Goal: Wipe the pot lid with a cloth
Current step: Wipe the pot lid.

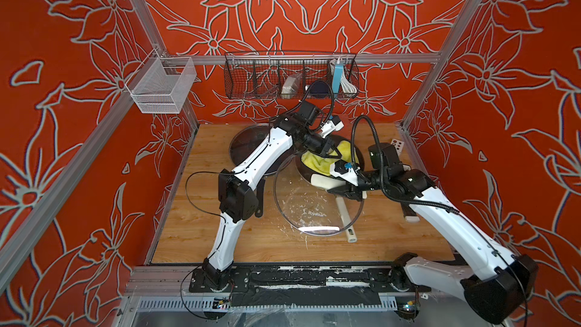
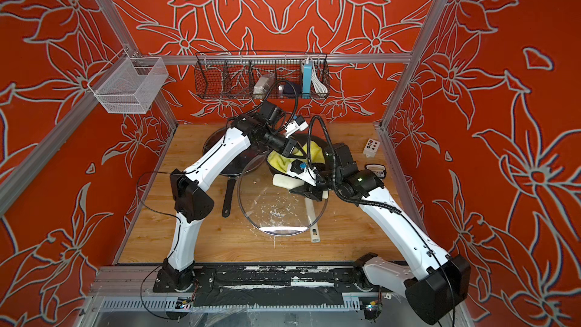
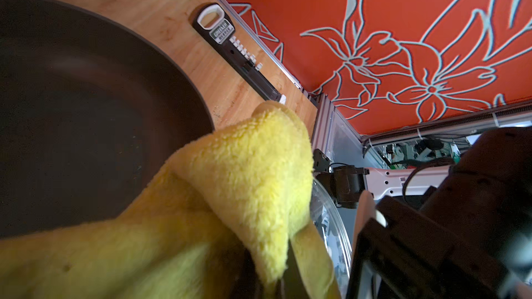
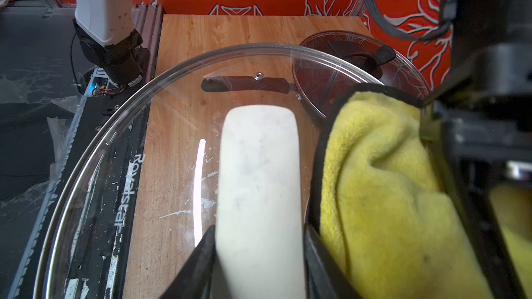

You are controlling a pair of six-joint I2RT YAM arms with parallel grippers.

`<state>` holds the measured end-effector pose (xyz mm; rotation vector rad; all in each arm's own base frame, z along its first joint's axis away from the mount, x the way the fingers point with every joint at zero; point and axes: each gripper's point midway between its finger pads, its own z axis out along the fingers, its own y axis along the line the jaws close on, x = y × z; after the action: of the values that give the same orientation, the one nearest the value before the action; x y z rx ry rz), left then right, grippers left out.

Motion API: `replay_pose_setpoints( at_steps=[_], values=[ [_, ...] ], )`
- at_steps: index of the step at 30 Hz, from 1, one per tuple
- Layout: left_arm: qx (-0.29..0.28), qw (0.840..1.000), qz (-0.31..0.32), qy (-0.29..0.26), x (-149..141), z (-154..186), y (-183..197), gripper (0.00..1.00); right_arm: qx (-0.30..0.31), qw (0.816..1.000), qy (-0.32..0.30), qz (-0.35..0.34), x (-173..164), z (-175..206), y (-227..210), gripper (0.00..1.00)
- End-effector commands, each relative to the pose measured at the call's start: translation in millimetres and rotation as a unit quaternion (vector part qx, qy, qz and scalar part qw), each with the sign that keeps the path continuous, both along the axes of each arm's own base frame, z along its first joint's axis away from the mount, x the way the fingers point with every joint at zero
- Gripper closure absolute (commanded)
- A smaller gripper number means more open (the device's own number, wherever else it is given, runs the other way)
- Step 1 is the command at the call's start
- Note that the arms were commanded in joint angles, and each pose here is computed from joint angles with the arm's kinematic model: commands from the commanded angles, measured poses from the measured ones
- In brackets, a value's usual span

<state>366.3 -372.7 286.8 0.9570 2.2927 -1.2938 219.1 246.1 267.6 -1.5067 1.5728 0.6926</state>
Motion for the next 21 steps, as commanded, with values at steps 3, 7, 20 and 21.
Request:
replay_pose_setpoints(
  at_steps=[3,7,20,21],
  values=[
    [0.016,0.997,0.061,-0.036,7.8,23.3,48.7,1.00,0.074,0.991,-0.112,0.002,8.5,63.2,3.1,1.00],
    [0.035,0.994,0.100,-0.038,9.9,19.9,79.6,1.00,0.078,0.990,-0.112,-0.020,14.9,67.5,0.1,1.00],
    [0.073,0.983,0.170,0.006,-32.6,-11.1,117.0,1.00,0.084,0.981,-0.119,-0.125,49.6,74.2,-12.6,1.00],
    [0.070,0.982,0.174,0.008,-36.7,-11.6,118.9,1.00,0.084,0.980,-0.120,-0.132,52.3,74.5,-13.7,1.00]
  ],
)
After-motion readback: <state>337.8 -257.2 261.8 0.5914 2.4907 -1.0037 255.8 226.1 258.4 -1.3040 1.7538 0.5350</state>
